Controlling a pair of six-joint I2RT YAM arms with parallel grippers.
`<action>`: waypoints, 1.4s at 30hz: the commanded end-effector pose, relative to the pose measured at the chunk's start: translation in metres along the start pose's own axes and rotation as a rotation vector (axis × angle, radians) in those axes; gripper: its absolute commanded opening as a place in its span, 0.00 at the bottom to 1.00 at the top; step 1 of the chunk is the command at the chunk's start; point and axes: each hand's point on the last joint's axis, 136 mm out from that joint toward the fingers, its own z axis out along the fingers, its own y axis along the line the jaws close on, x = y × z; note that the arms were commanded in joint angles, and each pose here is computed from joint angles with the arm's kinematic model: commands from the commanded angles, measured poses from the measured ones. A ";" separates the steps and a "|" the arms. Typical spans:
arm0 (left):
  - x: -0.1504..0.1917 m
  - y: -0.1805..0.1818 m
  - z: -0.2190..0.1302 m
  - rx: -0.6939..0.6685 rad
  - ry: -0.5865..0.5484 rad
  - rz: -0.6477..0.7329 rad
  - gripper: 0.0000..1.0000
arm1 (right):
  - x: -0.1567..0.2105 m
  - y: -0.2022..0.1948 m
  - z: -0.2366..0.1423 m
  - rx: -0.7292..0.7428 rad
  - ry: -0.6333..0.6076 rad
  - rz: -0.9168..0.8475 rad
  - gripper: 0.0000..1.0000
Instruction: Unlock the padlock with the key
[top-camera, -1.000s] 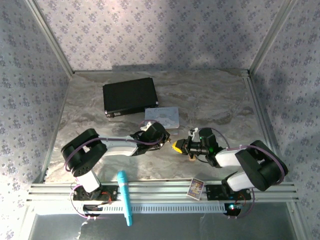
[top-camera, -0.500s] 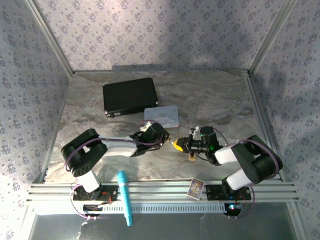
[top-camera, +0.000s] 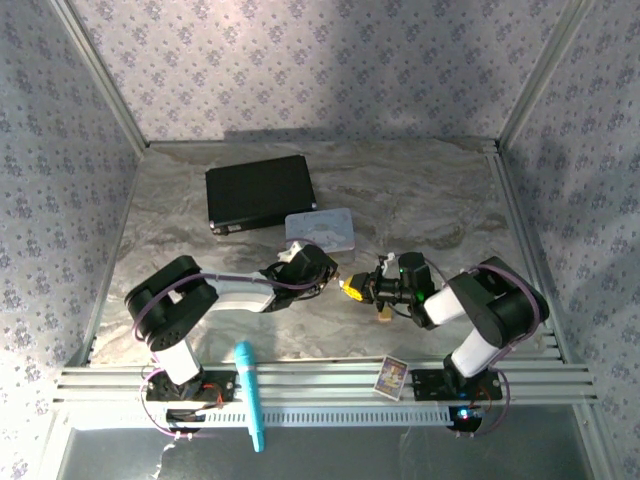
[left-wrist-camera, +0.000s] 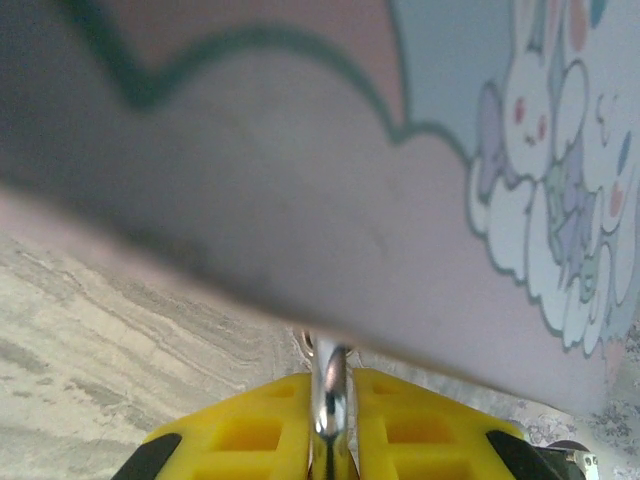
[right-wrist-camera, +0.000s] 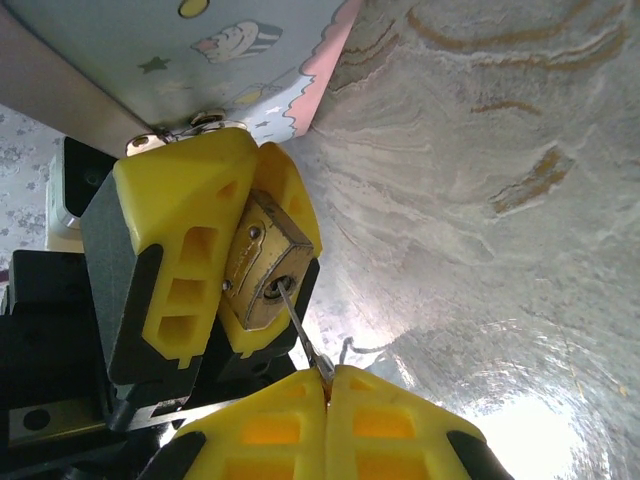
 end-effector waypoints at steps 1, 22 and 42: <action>0.032 -0.003 -0.001 0.023 0.138 0.003 0.06 | -0.014 0.027 0.003 -0.076 -0.019 -0.048 0.00; 0.047 -0.012 0.003 0.081 0.227 -0.023 0.00 | -0.033 0.016 -0.006 -0.073 -0.015 -0.029 0.00; 0.054 -0.017 0.009 0.078 0.242 0.020 0.00 | -0.035 0.035 0.003 -0.111 0.012 -0.062 0.00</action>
